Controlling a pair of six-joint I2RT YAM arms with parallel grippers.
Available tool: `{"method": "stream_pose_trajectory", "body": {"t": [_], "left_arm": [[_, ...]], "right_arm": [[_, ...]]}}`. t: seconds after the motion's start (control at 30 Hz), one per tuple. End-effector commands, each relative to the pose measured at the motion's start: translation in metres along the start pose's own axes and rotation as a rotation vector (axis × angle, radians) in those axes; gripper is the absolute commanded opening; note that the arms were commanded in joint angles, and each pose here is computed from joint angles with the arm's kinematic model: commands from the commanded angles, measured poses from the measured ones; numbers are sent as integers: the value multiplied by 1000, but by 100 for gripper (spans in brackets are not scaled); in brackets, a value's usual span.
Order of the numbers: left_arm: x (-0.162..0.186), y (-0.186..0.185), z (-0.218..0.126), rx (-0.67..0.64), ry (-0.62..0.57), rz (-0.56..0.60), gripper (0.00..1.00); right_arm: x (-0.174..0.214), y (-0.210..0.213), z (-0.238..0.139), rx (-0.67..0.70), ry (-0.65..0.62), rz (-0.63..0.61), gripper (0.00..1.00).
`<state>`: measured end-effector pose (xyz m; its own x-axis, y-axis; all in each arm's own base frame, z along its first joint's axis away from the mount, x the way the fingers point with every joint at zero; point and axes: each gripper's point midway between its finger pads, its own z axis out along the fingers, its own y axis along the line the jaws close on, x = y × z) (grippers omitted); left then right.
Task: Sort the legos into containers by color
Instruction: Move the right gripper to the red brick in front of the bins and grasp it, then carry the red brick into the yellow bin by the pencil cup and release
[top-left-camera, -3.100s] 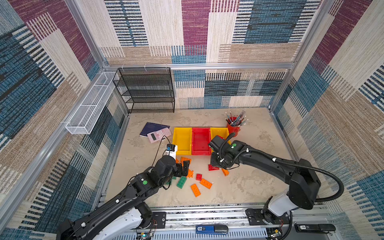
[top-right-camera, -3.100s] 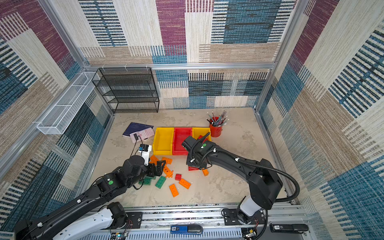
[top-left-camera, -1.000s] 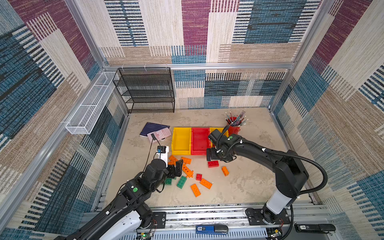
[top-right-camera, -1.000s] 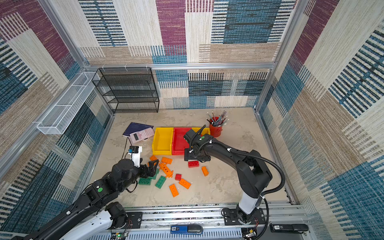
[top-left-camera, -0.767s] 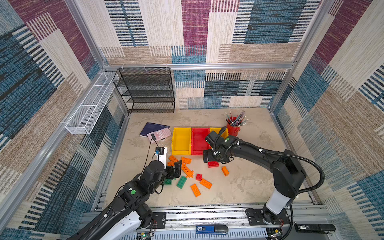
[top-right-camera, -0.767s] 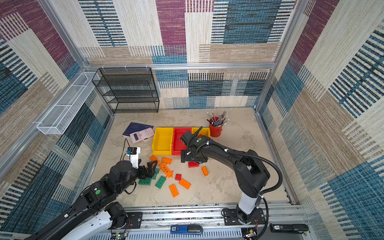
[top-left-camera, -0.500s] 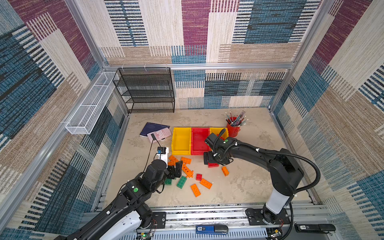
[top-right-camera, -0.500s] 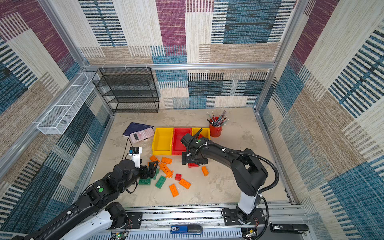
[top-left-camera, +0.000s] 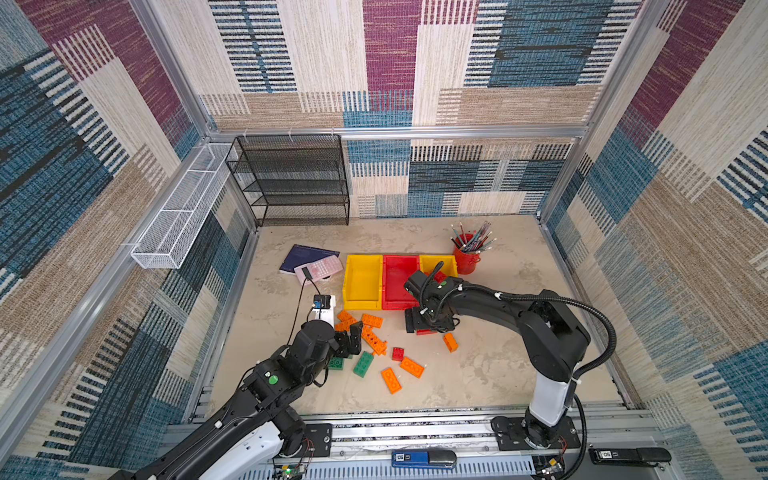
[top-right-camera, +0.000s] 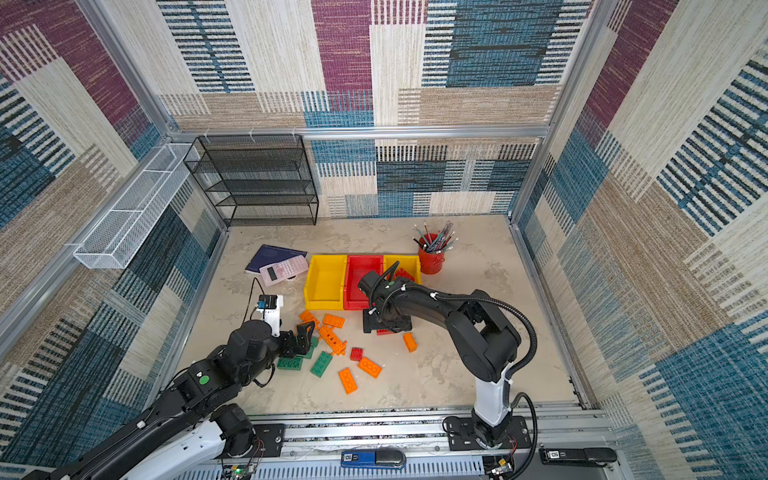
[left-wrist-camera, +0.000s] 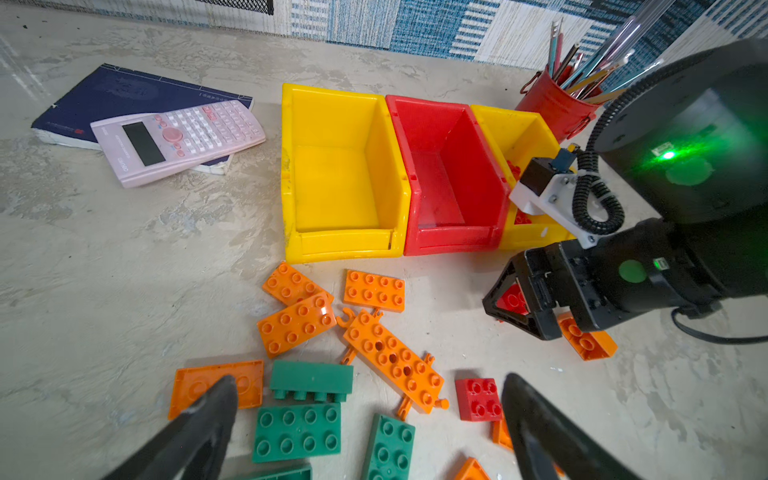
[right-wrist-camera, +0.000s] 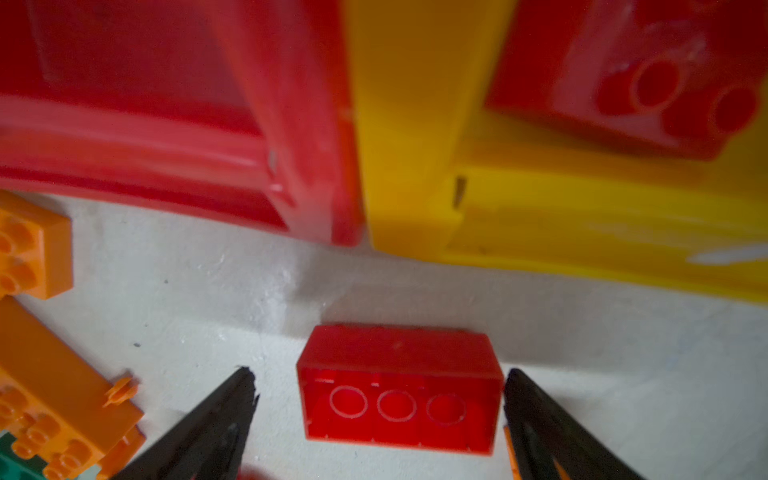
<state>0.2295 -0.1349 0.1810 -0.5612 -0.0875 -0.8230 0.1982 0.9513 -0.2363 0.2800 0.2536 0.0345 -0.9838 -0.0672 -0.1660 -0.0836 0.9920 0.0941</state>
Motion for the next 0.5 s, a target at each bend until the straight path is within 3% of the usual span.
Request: {"method": "stream_pose_trajectory", "body": {"t": [0.0,0.47], "left_arm": [[-10,-5,-1,13,-25,3,99],[-8,0,-5,9,-37,-19,99]], "right_arm": [[-7,1,3,3,-32,-3,92],[1,-5,7,16,-18,2,60]]}}
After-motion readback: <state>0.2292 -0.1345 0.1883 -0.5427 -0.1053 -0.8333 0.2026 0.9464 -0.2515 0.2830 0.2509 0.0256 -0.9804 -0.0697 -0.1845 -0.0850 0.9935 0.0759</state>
